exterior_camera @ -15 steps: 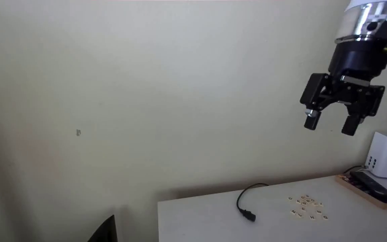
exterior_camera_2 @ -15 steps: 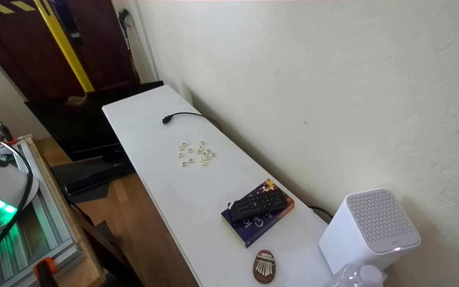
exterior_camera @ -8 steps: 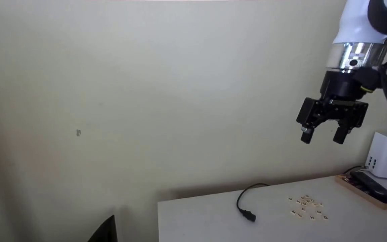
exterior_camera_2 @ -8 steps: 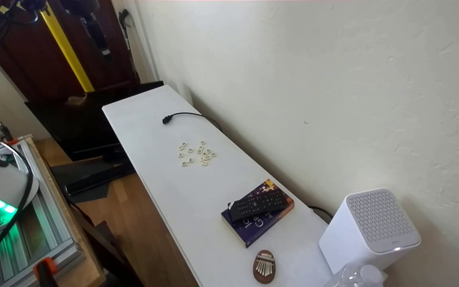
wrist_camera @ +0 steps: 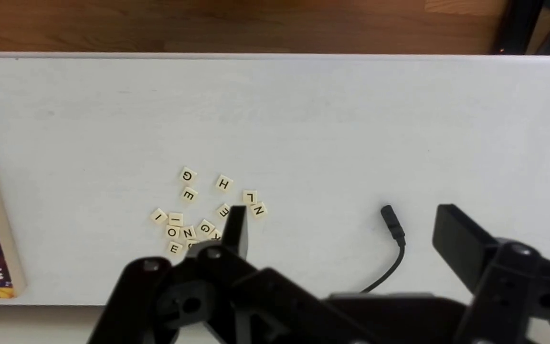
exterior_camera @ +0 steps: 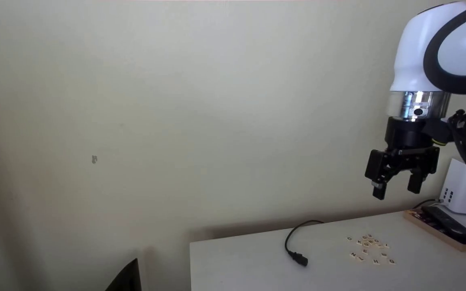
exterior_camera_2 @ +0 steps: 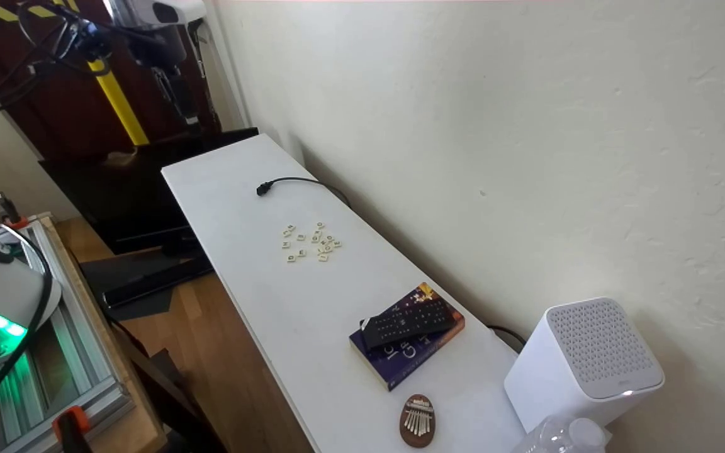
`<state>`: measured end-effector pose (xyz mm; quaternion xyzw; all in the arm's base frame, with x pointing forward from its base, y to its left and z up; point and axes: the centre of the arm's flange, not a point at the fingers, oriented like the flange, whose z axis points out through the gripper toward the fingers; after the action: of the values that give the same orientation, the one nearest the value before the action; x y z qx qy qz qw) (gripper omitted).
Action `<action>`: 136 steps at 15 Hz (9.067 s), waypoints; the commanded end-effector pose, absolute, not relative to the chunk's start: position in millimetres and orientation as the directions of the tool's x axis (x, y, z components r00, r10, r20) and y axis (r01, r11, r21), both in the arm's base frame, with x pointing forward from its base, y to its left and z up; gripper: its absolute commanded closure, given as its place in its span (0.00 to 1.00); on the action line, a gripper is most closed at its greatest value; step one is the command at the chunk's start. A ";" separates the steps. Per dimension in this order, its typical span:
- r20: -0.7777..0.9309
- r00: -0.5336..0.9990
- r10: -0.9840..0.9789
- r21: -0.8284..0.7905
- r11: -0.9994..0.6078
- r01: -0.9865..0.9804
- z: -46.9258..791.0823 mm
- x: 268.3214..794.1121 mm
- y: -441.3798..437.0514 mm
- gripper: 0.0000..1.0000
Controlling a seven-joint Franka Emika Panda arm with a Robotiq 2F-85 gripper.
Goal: Spell out the word "leg" with the letter blocks
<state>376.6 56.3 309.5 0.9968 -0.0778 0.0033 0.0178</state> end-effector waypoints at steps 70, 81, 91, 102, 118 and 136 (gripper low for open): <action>0.111 0.981 -0.160 0.018 -0.986 -0.163 35.3 457.3 -26.8 1.00; 0.077 0.986 -0.149 0.031 -0.988 -0.152 24.9 446.8 -44.4 1.00; 0.009 0.993 -0.115 0.044 -0.992 -0.115 19.9 430.7 -56.7 1.00; -0.037 0.991 -0.128 0.088 -0.988 -0.124 15.2 410.2 -83.2 1.00; 0.000 1.000 -0.024 0.026 -0.999 -0.024 13.9 425.1 -26.6 1.00; 0.138 0.987 -0.086 0.027 -0.996 -0.090 83.8 408.2 -56.0 1.00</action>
<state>415.2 -49.1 67.9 0.9983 -0.0335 0.0446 0.0192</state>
